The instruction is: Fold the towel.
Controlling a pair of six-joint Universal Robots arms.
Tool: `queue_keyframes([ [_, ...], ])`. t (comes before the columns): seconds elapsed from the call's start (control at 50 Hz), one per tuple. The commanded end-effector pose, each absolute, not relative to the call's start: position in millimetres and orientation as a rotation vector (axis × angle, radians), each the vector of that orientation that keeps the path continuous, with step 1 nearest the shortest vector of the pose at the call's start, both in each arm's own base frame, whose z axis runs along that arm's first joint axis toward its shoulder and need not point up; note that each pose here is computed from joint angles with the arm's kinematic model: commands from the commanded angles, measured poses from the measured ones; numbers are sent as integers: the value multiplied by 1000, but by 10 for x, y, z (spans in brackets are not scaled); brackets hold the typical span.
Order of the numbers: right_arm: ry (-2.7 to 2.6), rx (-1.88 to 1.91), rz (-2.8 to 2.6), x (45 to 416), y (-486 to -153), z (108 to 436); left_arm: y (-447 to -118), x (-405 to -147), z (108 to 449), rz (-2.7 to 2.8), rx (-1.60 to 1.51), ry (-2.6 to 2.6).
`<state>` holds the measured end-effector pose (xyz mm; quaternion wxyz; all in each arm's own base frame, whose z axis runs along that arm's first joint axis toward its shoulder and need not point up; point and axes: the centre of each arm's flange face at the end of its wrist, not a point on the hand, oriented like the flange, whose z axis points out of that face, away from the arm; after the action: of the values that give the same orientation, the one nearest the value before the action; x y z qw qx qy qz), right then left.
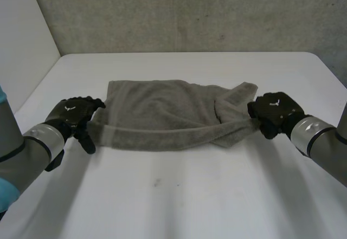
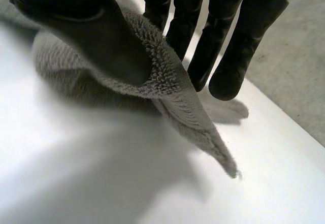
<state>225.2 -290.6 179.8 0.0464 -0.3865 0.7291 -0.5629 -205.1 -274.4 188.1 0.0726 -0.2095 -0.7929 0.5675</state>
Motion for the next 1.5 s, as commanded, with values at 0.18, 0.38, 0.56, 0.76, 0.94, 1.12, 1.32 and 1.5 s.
queue_keyframes([
  [0.18,2289,-1343,-1683,2289,-2845,1624,-2934,-2228,2016,1714,-684,-2307],
  [0.38,2286,-1374,-1696,2274,-2852,1635,-3046,-2257,1639,1472,-870,-2479],
  [0.56,2291,-1378,-1681,2279,-2852,1595,-2770,-2201,1701,1379,-875,-2511],
  [0.76,2297,-1379,-1666,2279,-2854,1563,-2661,-2172,1736,1398,-863,-2501],
  [0.94,2297,-1380,-1661,2281,-2853,1553,-2709,-2177,1613,1439,-864,-2485],
  [1.12,2297,-1378,-1663,2280,-2853,1558,-2834,-2207,1332,1460,-879,-2485],
  [1.32,2296,-1348,-1694,2258,-2890,1629,-2895,-2252,1311,1497,-894,-2454],
  [1.5,2164,-1330,-1953,2276,-2881,2330,-2930,-2235,2179,1854,-846,-2253],
])
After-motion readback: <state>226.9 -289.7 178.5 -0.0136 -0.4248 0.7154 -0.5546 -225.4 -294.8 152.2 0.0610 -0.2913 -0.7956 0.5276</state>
